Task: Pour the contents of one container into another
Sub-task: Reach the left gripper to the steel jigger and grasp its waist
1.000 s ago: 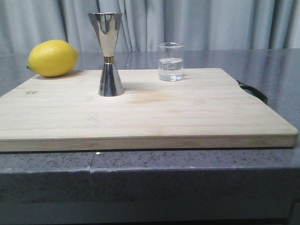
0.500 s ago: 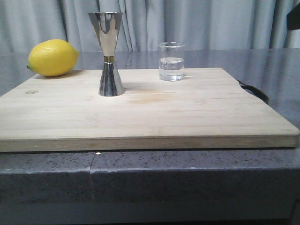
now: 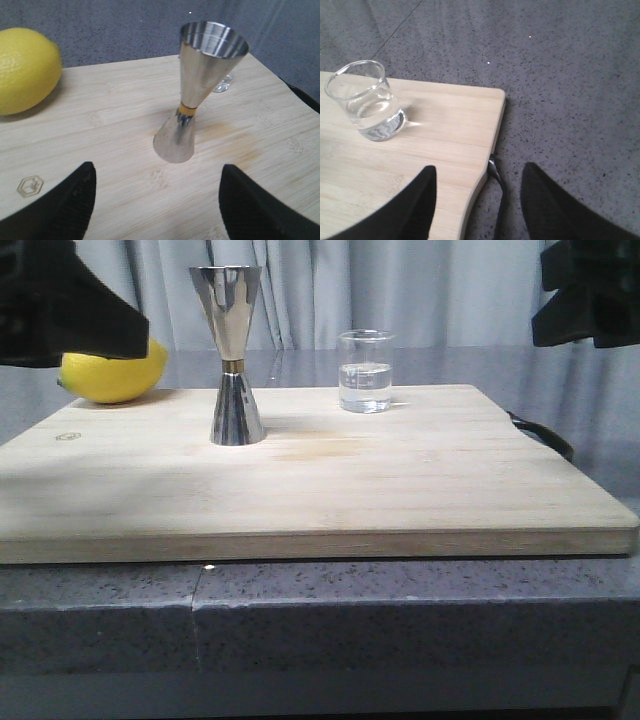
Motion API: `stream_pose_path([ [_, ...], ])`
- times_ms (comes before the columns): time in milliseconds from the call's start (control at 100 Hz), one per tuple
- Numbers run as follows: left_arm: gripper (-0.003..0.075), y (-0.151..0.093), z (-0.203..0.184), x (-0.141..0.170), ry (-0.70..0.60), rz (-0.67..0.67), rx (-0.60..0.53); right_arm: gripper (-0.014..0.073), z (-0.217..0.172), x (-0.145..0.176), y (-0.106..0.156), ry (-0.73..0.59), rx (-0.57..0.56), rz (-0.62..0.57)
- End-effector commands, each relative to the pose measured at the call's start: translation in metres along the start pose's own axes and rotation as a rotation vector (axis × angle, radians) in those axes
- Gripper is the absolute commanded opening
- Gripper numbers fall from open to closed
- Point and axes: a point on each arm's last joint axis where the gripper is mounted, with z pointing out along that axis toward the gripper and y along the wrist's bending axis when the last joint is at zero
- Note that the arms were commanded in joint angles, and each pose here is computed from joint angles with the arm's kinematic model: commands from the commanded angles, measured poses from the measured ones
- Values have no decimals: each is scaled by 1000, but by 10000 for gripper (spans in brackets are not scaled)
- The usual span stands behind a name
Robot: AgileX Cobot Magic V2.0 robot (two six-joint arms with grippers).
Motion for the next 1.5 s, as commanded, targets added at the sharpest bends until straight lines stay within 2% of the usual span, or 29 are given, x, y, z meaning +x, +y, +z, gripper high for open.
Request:
stream_pose_path([
  [0, 505, -8, 7, -18, -153, 34, -8, 347, -5, -24, 4, -140, -30, -24],
  [340, 505, -25, 46, 1, -220, 123, -16, 347, -5, -24, 4, -149, -32, -24],
  [740, 505, -29, 62, 5, -335, 95, 2, 347, -5, -25, 4, -158, -35, -24],
  [1270, 505, -38, 97, 3, -335, 113, 11, 347, -5, -25, 5, -162, -36, -24],
  [1490, 495, -37, 99, 4, -349, 114, 7, 347, -5, -25, 5, -162, -36, -24],
])
